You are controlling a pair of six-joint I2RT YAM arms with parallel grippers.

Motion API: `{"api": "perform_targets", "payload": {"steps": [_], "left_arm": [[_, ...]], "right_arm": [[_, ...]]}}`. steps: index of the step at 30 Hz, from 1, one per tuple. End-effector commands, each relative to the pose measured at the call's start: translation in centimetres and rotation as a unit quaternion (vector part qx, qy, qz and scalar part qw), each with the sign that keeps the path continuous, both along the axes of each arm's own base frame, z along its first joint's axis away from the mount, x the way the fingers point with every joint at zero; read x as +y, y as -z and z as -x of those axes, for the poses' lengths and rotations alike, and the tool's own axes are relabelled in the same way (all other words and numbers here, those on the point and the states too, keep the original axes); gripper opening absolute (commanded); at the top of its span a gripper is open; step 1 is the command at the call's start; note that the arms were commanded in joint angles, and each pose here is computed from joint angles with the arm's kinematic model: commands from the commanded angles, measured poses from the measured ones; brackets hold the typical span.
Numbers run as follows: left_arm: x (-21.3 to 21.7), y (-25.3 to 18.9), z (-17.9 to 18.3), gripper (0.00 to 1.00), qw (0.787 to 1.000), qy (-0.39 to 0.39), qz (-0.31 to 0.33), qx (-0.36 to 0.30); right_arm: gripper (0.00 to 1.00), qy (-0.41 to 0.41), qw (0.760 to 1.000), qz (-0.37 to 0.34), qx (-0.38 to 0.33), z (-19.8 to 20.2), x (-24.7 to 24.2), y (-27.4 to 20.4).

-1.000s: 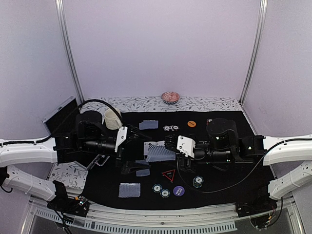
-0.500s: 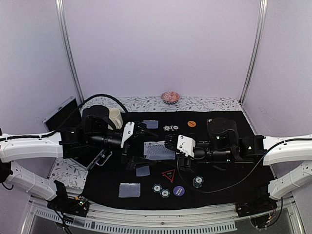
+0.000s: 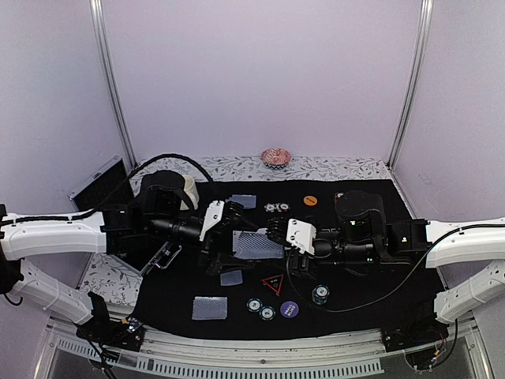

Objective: Distribute texas hold em gaming equipment
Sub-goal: Pass from the right arm to the left

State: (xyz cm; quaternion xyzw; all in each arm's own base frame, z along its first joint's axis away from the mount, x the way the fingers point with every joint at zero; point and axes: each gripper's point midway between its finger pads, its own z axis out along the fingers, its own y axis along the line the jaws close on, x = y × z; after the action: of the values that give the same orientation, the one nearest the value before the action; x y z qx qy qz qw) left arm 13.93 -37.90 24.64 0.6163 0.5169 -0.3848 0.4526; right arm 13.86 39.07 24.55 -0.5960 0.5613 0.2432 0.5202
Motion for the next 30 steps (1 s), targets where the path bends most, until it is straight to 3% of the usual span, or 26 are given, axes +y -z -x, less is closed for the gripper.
{"api": "perform_targets", "payload": {"steps": [1,14,20,30], "left_arm": [[-0.21,-0.63,-0.08,0.82,1.000,0.010,0.000,0.001],[-0.34,-0.16,-0.61,0.81,1.000,-0.002,-0.015,0.007],[-0.35,-0.46,-0.44,0.68,1.000,0.002,-0.011,0.010],[-0.24,-0.14,-0.23,0.65,1.000,0.007,-0.020,0.012]], "right_arm": [[0.53,0.012,0.999,-0.028,-0.015,-0.72,0.29,-2.22],[0.53,0.012,0.999,-0.029,-0.013,-0.67,0.24,-2.29],[0.53,0.013,0.999,-0.026,-0.014,-0.69,0.19,-2.18],[0.53,0.016,0.999,-0.028,-0.016,-0.78,-0.01,-2.44]]}}
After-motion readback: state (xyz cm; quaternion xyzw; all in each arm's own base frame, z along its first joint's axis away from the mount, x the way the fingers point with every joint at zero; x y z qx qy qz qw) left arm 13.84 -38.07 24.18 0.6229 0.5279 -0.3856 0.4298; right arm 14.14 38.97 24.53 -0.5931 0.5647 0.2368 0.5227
